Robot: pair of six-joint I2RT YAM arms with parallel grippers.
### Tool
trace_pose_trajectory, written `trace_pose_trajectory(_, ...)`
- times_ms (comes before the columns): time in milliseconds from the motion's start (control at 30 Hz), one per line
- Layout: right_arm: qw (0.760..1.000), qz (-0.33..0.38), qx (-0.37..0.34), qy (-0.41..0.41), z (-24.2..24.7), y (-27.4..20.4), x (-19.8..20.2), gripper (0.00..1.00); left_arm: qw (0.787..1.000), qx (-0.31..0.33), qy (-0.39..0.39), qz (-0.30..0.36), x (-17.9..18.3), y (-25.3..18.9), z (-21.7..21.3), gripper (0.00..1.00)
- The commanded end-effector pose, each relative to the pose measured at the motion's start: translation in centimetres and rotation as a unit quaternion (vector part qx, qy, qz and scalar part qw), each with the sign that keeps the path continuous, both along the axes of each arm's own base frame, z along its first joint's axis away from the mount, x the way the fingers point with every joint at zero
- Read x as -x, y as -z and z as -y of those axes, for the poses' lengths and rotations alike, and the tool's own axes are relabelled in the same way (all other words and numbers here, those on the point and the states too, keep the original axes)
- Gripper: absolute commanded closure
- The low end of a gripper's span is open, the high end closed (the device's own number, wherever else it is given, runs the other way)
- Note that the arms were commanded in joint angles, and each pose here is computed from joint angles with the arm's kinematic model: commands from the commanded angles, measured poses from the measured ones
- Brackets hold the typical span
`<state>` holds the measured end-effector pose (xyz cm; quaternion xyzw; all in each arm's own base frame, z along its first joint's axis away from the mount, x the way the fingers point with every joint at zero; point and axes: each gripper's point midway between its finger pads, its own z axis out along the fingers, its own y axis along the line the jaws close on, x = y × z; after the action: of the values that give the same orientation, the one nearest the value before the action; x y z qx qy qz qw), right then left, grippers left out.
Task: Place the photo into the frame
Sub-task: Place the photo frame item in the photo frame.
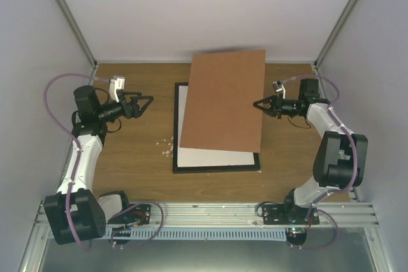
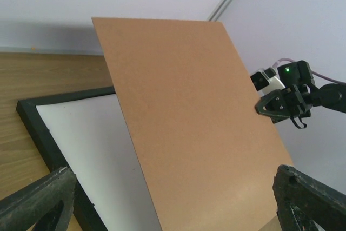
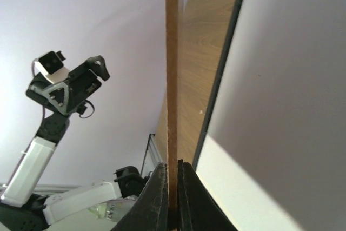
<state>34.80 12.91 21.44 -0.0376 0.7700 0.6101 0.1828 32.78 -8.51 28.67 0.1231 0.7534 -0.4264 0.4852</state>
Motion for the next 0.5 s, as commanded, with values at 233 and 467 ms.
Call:
trace_pose_trajectory(233, 0.999, -0.018, 0.031, -0.013, 0.6, 2.5, -0.1, 0.99, 1.000, -0.018, 0.009, -0.002, -0.7, 1.8, 0.7, 0.01)
trace_pose_trajectory(467, 0.998, -0.040, 0.032, -0.025, 0.2, 3.9, -0.2, 0.99, 1.000, -0.020, 0.010, -0.014, -0.9, 2.7, 0.9, 0.01)
